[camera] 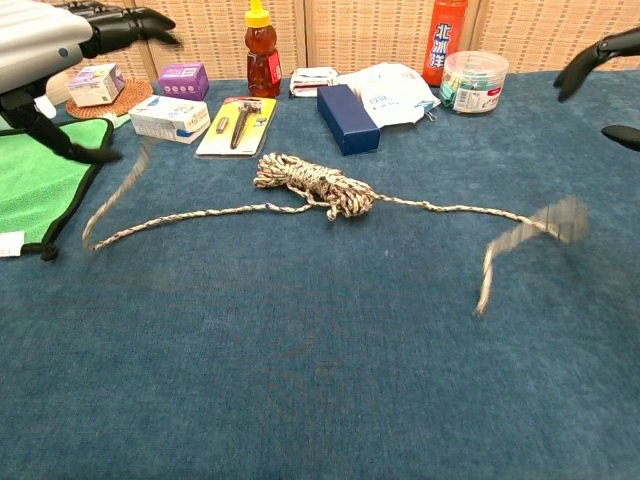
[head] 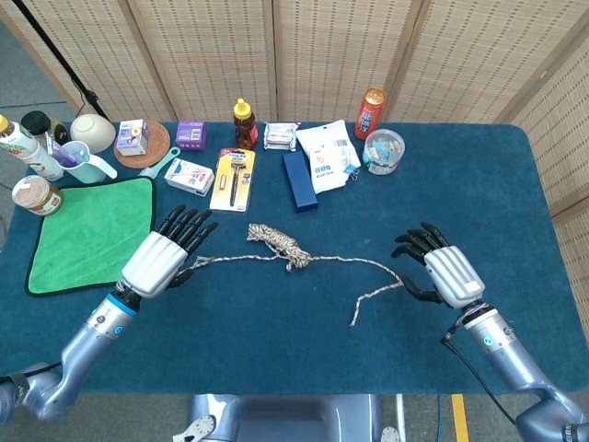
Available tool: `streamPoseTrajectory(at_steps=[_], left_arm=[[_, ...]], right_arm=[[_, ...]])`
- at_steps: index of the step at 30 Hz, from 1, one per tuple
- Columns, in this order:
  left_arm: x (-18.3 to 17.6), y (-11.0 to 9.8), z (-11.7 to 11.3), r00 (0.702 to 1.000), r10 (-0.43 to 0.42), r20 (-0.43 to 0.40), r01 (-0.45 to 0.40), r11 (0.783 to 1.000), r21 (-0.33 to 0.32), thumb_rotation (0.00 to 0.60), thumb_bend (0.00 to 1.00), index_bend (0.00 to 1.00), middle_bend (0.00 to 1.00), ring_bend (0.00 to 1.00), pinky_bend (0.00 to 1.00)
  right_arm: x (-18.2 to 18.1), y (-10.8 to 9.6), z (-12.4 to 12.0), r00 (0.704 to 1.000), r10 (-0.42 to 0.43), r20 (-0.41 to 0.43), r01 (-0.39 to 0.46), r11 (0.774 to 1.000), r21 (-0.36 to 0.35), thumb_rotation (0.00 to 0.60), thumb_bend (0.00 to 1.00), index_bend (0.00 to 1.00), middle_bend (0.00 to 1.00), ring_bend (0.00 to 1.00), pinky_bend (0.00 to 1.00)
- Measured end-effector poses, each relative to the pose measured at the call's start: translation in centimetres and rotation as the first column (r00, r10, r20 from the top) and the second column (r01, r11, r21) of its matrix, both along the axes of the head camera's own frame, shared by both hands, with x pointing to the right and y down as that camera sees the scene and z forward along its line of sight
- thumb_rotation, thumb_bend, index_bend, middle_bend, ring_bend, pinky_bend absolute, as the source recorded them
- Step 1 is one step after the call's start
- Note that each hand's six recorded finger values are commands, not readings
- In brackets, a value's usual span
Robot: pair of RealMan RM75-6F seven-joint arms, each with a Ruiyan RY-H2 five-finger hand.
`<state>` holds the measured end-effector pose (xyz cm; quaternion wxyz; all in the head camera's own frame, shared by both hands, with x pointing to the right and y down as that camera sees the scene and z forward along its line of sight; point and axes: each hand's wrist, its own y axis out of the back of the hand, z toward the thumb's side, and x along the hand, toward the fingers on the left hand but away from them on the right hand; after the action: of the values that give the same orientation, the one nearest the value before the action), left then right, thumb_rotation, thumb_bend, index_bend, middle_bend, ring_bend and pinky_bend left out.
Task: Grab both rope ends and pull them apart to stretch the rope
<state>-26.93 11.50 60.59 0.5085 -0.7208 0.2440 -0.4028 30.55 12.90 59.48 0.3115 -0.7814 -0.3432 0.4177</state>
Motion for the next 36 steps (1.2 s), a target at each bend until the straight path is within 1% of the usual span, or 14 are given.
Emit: streamPoseTrajectory(at_steps=[2,3,6,8,11,14,19,21,24,29,31,32,33,36], left_arm=[[-0.1,0.0,0.1,1.0,-0.008,0.007,0.008,1.0,-0.02,0.56,0.07,0.0,0.0,0.0,0.0],[-0.1,0.0,0.1,1.0,-0.01,0.01,0.011,1.0,-0.028,0.556,0.06,0.0,0.0,0.0,0.0],[-0.4,0.1,0.1,1.0,-0.022,0.018,0.023,0.999,-0.049,0.556,0.06,0.0,0.0,0.0,0.0],[-1.0,-0.1,0.0,0.999,-0.04,0.033,0.041,0.998,-0.054,0.555,0.06,0.0,0.0,0.0,0.0],[-2.5,-0.3,-0.5,0.995,-0.074,0.073,0.077,0.996,-0.048,0.554,0.06,0.0,0.0,0.0,0.0],[-4.3,-0.5,-1.1,0.986,-0.124,0.11,0.128,0.991,-0.029,0.552,0.06,0.0,0.0,0.0,0.0],[-7.6,0.0,-1.8,0.961,-0.235,0.144,0.241,0.97,-0.026,0.548,0.09,0.0,0.0,0.0,0.0],[-9.2,0.5,-2.1,0.948,-0.276,0.16,0.283,0.959,-0.024,0.545,0.1,0.0,0.0,0.0,0.0],[-11.1,1.5,-2.5,0.93,-0.32,0.181,0.328,0.945,-0.015,0.546,0.1,0.02,0.0,0.0,0.0],[-14.0,3.6,-3.3,0.905,-0.368,0.214,0.373,0.928,0.014,0.547,0.1,0.05,0.0,0.0,0.0],[-14.9,4.5,-3.7,0.896,-0.385,0.22,0.39,0.92,0.021,0.546,0.1,0.06,0.0,0.0,0.0],[-15.7,5.4,-4.0,0.889,-0.4,0.224,0.405,0.914,0.025,0.545,0.1,0.06,0.0,0.0,0.0],[-16.0,5.9,-4.1,0.885,-0.406,0.227,0.411,0.911,0.027,0.545,0.1,0.06,0.0,0.0,0.0],[-17.7,8.4,-5.2,0.867,-0.445,0.226,0.448,0.893,0.04,0.545,0.11,0.07,0.0,0.0,0.0]], right_arm=[[0.1,0.0,0.0,1.0,-0.003,-0.012,0.003,1.0,-0.008,0.6,0.45,0.01,0.0,0.0,0.0],[0.2,0.0,0.0,1.0,-0.002,-0.015,0.002,1.0,-0.012,0.6,0.45,0.0,0.0,0.0,0.0],[0.4,-0.1,-0.1,1.0,0.002,-0.023,-0.002,1.0,-0.009,0.6,0.45,0.0,0.0,0.0,0.0],[0.7,-0.4,-0.4,1.0,0.009,-0.03,-0.009,1.0,0.008,0.6,0.45,0.0,0.0,0.0,0.0],[1.8,-0.9,-1.0,0.998,0.038,-0.05,-0.036,0.998,0.055,0.6,0.45,0.09,0.02,0.0,0.0],[3.6,-1.2,-1.4,0.992,0.09,-0.086,-0.082,0.992,0.099,0.6,0.45,0.2,0.1,0.06,0.0],[6.9,-0.8,-1.6,0.972,0.166,-0.167,-0.142,0.979,0.147,0.6,0.45,0.32,0.17,0.15,0.0],[7.9,-0.6,-1.7,0.963,0.191,-0.192,-0.161,0.974,0.159,0.6,0.45,0.36,0.19,0.18,0.0],[9.4,0.0,-2.0,0.948,0.22,-0.23,-0.181,0.967,0.178,0.6,0.45,0.37,0.19,0.19,0.01],[11.6,1.4,-2.6,0.92,0.266,-0.287,-0.214,0.956,0.198,0.6,0.45,0.37,0.2,0.19,0.01],[12.4,2.2,-2.8,0.909,0.282,-0.308,-0.227,0.953,0.203,0.6,0.45,0.38,0.2,0.19,0.01],[12.7,2.6,-3.0,0.903,0.29,-0.316,-0.234,0.95,0.205,0.6,0.45,0.38,0.2,0.19,0.01],[13.3,3.4,-3.2,0.894,0.304,-0.328,-0.246,0.947,0.207,0.6,0.45,0.38,0.2,0.19,0.01],[14.6,5.6,-4.2,0.871,0.346,-0.348,-0.283,0.933,0.22,0.6,0.45,0.39,0.22,0.19,0.01]])
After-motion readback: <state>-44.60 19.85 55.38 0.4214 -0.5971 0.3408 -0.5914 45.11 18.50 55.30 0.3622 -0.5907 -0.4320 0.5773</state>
